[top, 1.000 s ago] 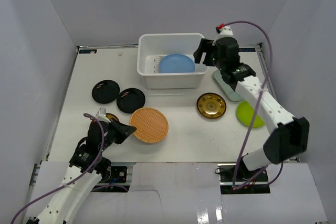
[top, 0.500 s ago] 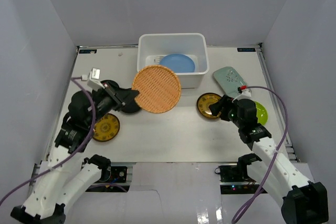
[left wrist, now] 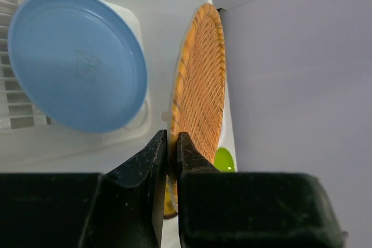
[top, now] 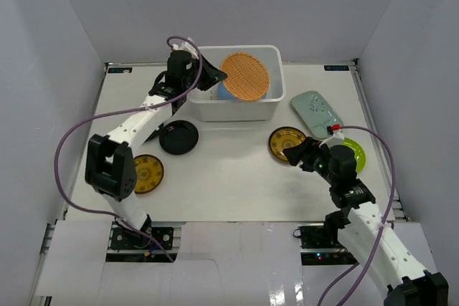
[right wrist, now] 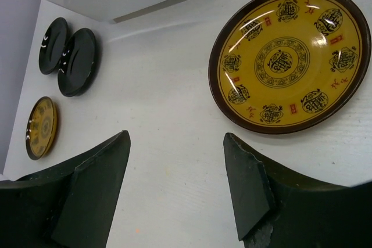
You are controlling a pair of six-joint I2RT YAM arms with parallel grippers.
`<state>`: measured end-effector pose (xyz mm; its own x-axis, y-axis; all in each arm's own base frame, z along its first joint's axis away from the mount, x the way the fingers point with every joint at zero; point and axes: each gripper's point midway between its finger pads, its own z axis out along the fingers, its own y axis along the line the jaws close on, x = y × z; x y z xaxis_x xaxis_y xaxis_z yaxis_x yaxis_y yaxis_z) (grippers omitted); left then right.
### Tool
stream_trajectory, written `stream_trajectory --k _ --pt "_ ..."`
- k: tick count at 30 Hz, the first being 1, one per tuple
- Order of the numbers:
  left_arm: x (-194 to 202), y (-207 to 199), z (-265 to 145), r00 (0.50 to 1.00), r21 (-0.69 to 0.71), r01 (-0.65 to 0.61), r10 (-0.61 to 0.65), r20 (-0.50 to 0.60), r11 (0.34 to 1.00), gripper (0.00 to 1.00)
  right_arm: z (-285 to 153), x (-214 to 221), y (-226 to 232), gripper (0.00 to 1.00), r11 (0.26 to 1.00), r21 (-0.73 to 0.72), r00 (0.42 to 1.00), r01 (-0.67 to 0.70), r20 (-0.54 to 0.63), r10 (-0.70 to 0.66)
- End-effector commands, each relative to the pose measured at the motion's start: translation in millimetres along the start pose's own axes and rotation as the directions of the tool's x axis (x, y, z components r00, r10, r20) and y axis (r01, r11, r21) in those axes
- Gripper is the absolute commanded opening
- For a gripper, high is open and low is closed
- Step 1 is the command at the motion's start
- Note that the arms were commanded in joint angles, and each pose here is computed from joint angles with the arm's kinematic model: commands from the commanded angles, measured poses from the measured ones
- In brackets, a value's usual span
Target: Place the plates into the plastic bin on the countertop
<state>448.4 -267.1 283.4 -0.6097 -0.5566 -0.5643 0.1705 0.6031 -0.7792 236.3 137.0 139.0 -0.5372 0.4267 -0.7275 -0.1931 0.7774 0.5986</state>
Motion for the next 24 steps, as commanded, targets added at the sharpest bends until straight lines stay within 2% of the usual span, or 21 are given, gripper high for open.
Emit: stream_trajectory --k 1,4,8,10,12,13,16,17,21,24 --pt "-38 -22 16 0.994 0.074 -0.055 0.048 0.094 0.996 0.00 -1 13 -2 0.72 1.000 -0.008 0.999 -0.026 -0.030 0.026" --pt "-34 -3 53 0.998 0.060 -0.044 0.041 0.050 0.997 0.00 -1 19 0 0.72 0.998 -0.036 0.998 -0.051 -0.045 0.049" --pt "-25 24 85 1.000 0.004 -0.028 0.028 0.013 1.000 0.00 1 15 -22 0.74 0.996 0.084 0.999 -0.034 -0.009 0.034" --pt "-24 39 89 1.000 -0.033 -0.022 0.022 0.017 0.999 0.00 4 15 -32 0.79 0.991 0.129 0.999 -0.033 0.002 0.033" --pt "-24 55 90 1.000 -0.069 -0.014 0.016 0.025 0.998 0.11 7 14 -49 0.85 0.977 0.208 0.999 -0.049 0.028 0.045" --pt "-26 62 89 1.000 -0.089 -0.010 0.013 0.028 0.996 0.26 9 16 -53 0.87 0.973 0.225 0.998 -0.062 0.030 0.056" --pt "-32 70 82 1.000 -0.117 -0.007 0.010 0.026 0.993 0.45 18 16 -66 0.87 0.956 0.277 0.994 -0.101 0.056 0.089" --pt "-33 69 80 0.999 -0.120 -0.018 0.021 0.027 0.993 0.58 19 15 -70 0.86 0.948 0.297 0.993 -0.112 0.069 0.096" --pt "-54 45 62 0.990 -0.100 -0.122 0.128 0.055 0.988 0.71 29 15 -85 0.79 0.916 0.368 0.986 -0.162 0.094 0.137" --pt "-75 23 38 0.973 -0.120 -0.203 0.214 0.088 0.972 0.72 35 15 -96 0.76 0.891 0.404 0.977 -0.207 0.127 0.170"
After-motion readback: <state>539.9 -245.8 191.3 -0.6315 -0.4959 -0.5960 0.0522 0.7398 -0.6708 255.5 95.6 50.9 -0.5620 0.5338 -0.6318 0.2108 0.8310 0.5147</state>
